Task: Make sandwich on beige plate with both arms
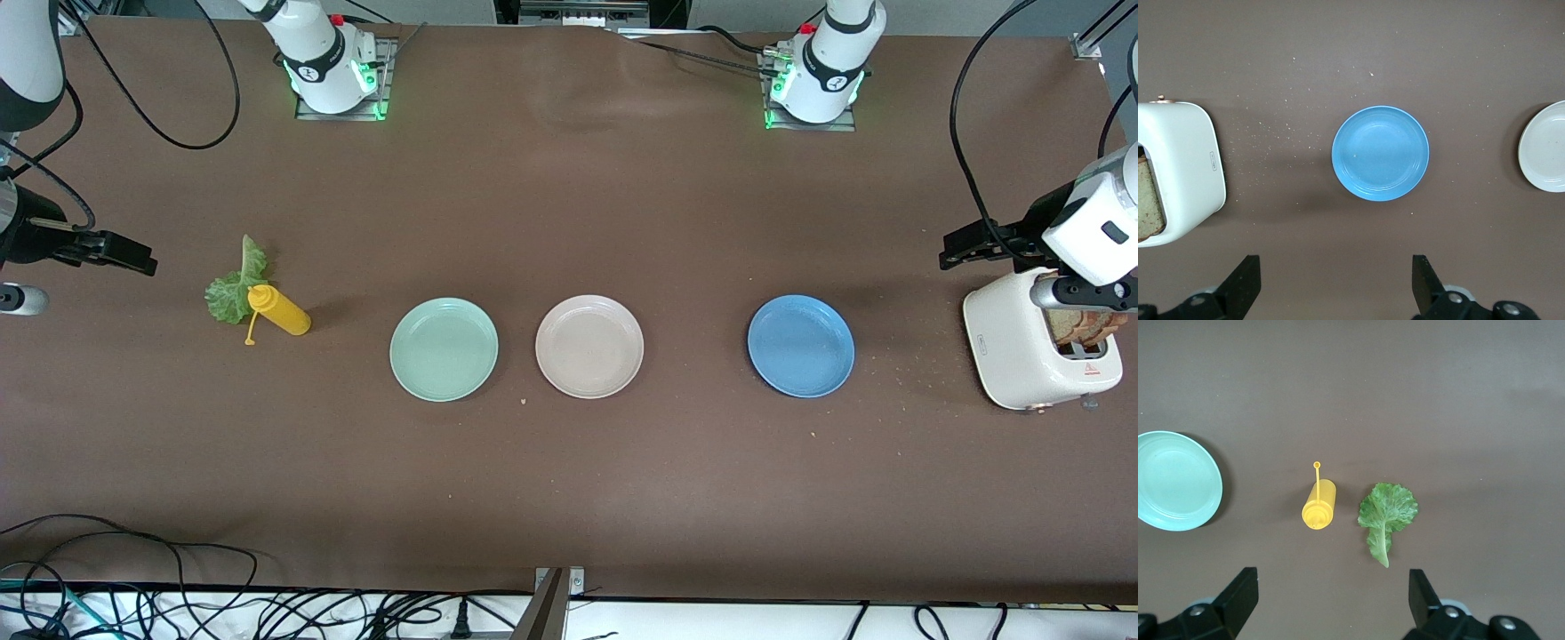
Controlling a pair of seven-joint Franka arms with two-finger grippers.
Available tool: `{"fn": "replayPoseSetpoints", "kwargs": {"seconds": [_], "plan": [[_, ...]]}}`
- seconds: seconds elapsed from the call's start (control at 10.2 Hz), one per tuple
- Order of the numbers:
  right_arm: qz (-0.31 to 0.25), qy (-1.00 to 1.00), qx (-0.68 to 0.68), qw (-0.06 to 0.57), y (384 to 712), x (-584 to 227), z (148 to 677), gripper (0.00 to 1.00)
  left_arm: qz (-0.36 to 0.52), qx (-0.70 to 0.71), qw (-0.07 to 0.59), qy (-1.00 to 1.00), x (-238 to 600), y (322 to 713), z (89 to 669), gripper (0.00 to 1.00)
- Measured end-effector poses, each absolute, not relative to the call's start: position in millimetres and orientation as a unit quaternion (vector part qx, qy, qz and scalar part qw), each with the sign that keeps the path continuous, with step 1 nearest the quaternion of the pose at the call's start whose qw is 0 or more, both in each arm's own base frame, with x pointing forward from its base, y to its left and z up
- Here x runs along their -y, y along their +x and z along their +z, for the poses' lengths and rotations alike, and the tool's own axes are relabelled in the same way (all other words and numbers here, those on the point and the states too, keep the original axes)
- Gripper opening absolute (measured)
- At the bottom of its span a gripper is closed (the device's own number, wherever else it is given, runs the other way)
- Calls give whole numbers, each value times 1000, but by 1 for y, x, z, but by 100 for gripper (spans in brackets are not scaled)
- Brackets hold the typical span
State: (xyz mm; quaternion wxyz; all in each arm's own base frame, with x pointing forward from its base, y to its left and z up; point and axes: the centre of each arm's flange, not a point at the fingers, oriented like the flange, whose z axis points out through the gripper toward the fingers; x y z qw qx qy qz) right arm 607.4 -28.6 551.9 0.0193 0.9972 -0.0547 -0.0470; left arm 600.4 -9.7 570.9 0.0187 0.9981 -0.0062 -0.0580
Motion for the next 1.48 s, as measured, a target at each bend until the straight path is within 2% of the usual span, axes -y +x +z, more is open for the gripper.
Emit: {"fn": "replayPoseSetpoints", "kwargs": {"seconds": [0.69,0.89,1.08,1.18,1.48], "plan": [[-69,995,71,18,614,49,526,100,-66,-8,19,998,-5,604,561,100],[-80,994,75,18,618,54,513,100,-95,-56,25,994,-66,615,520,100],[-79,994,74,18,616,52,518,100,-130,-106,39,985,-138,627,451,100],[-75,994,73,18,614,51,525,100,-131,-121,39,983,-163,628,435,100],[-63,995,70,17,607,47,544,100,-120,-120,-33,985,-194,628,442,100]]}}
